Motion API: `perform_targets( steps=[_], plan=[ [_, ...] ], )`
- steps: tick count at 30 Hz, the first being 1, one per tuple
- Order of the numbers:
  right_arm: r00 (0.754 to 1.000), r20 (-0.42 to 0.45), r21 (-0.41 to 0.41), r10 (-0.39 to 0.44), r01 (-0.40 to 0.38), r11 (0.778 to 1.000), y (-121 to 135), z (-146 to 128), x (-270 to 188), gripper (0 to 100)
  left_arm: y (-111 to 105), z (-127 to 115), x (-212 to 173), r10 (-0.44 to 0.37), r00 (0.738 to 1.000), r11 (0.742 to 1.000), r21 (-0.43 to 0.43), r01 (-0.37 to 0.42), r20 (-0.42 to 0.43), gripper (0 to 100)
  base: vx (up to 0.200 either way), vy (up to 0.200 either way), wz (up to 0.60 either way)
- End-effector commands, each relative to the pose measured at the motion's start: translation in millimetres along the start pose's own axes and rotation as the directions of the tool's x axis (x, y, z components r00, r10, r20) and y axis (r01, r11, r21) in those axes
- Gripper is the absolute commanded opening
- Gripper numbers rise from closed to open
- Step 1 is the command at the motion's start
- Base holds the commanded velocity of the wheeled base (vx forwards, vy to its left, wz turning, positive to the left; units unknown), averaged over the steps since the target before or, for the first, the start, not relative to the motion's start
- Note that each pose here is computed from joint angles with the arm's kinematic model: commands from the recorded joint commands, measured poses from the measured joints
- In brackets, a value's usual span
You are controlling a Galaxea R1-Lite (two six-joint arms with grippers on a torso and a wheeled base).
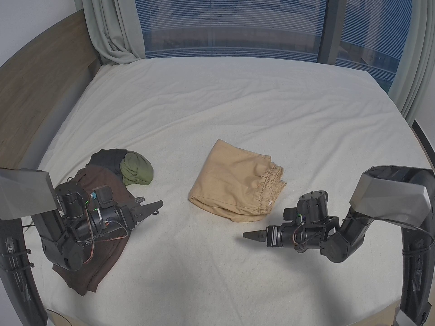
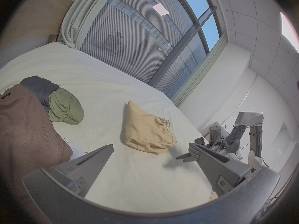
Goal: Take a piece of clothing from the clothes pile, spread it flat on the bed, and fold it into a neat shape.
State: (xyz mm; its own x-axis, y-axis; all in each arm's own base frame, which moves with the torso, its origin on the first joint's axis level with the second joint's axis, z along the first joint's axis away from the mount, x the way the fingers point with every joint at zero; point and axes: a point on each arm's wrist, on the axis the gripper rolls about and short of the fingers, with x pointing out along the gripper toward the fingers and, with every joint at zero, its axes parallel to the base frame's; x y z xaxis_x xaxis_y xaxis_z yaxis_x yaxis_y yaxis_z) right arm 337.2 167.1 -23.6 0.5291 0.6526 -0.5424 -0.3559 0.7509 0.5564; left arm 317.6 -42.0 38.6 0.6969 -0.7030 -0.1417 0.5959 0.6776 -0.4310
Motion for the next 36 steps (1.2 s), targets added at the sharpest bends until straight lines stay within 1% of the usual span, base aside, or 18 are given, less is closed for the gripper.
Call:
perform_targets(
  steps=[1, 6, 7, 9, 12, 13, 15, 17, 19, 21, 22, 25, 28, 29, 31, 32, 33, 36],
  plan=[
    [0.997, -0.018, -0.063, 0.07, -0.071, 0.995, 41, -6, -16, 100, 1, 2, 0, 0.0, 1.0, 1.0, 0.003, 0.0, 0.006, 100, 0.0, 0.0, 0.0],
    [0.99, -0.029, -0.111, 0.137, -0.139, 0.984, 76, -4, -24, 100, 3, 3, -2, 0.007, 1.0, 1.0, 0.001, -0.007, 0.013, 100, 0.0, 0.0, 0.0],
    [0.99, -0.029, -0.111, 0.137, -0.139, 0.984, 76, -4, -24, 100, 3, 3, -2, 0.007, 1.0, 1.0, 0.001, -0.007, 0.013, 100, 0.0, 0.0, 0.0],
    [0.986, -0.012, -0.126, 0.164, -0.164, 0.978, 88, 3, -27, 100, 3, 3, -1, 0.007, 1.0, 1.0, 0.001, -0.007, 0.013, 100, 0.0, 0.0, 0.0],
    [0.977, 0.063, -0.148, 0.203, -0.192, 0.97, 100, 30, -27, 100, 4, 3, 0, 0.007, 1.0, 1.0, 0.002, -0.007, 0.014, 100, 0.0, 0.0, 0.0],
    [0.977, 0.066, -0.148, 0.203, -0.192, 0.97, 100, 31, -27, 100, 4, 3, 0, 0.007, 1.0, 1.0, 0.002, -0.007, 0.014, 100, 0.0, 0.0, 0.0],
    [0.967, 0.136, -0.129, 0.216, -0.199, 0.972, 100, 54, -27, 100, 4, 3, -1, 0.007, 1.0, 1.0, 0.002, -0.007, 0.014, 100, 0.0, 0.0, 0.0],
    [0.955, 0.205, -0.109, 0.214, -0.195, 0.975, 93, 77, -26, 100, 4, 4, -1, 0.006, 1.0, 1.0, 0.003, -0.007, 0.015, 100, 0.0, 0.0, 0.0],
    [0.955, 0.229, -0.091, 0.191, -0.174, 0.981, 77, 87, -17, 100, 4, 4, -1, 0.006, 1.0, 1.0, 0.003, -0.007, 0.015, 100, 0.0, 0.0, 0.0],
    [0.954, 0.231, -0.089, 0.188, -0.172, 0.981, 76, 88, -16, 100, 4, 4, -1, 0.006, 1.0, 1.0, 0.004, -0.006, 0.016, 100, 0.0, 0.0, 0.0],
    [0.954, 0.258, -0.064, 0.15, -0.138, 0.988, 50, 98, -2, 100, 4, 5, -1, 0.007, 1.0, 1.0, 0.005, -0.007, 0.018, 100, 0.0, 0.0, 0.0],
    [0.955, 0.271, -0.043, 0.119, -0.112, 0.993, 28, 102, 12, 100, 5, 5, -1, 0.008, 1.0, 1.0, 0.005, -0.009, 0.018, 100, 0.0, 0.0, 0.0],
    [0.957, 0.27, -0.033, 0.107, -0.102, 0.994, 19, 102, 19, 100, 6, 5, 0, 0.009, 1.0, 1.0, 0.006, -0.01, 0.02, 100, 0.0, 0.0, 0.0],
    [0.961, 0.267, -0.014, 0.071, -0.07, 0.997, 5, 96, 33, 100, 6, 4, 0, 0.01, 1.0, 1.0, 0.005, -0.01, 0.019, 100, 0.0, 0.0, 0.0],
    [0.965, 0.26, -0.003, 0.038, -0.039, 0.999, -6, 87, 46, 100, 6, 4, 0, 0.01, 1.0, 1.0, 0.005, -0.01, 0.019, 100, 0.0, 0.0, 0.0],
    [0.965, 0.26, -0.003, 0.038, -0.039, 0.999, -6, 87, 46, 100, 6, 4, 0, 0.01, 1.0, 1.0, 0.005, -0.01, 0.019, 100, 0.0, 0.0, 0.0],
    [0.972, 0.236, 0.009, 0.018, -0.021, 1.0, -15, 76, 57, 100, 6, 4, 0, 0.01, 1.0, 1.0, 0.004, -0.01, 0.018, 100, 0.0, 0.0, 0.0],
    [0.978, 0.209, 0.016, 0.002, -0.006, 1.0, -24, 66, 65, 100, 6, 3, 0, 0.01, 1.0, 1.0, 0.0, -0.01, 0.015, 100, 0.0, 0.0, 0.0]
  ],
)
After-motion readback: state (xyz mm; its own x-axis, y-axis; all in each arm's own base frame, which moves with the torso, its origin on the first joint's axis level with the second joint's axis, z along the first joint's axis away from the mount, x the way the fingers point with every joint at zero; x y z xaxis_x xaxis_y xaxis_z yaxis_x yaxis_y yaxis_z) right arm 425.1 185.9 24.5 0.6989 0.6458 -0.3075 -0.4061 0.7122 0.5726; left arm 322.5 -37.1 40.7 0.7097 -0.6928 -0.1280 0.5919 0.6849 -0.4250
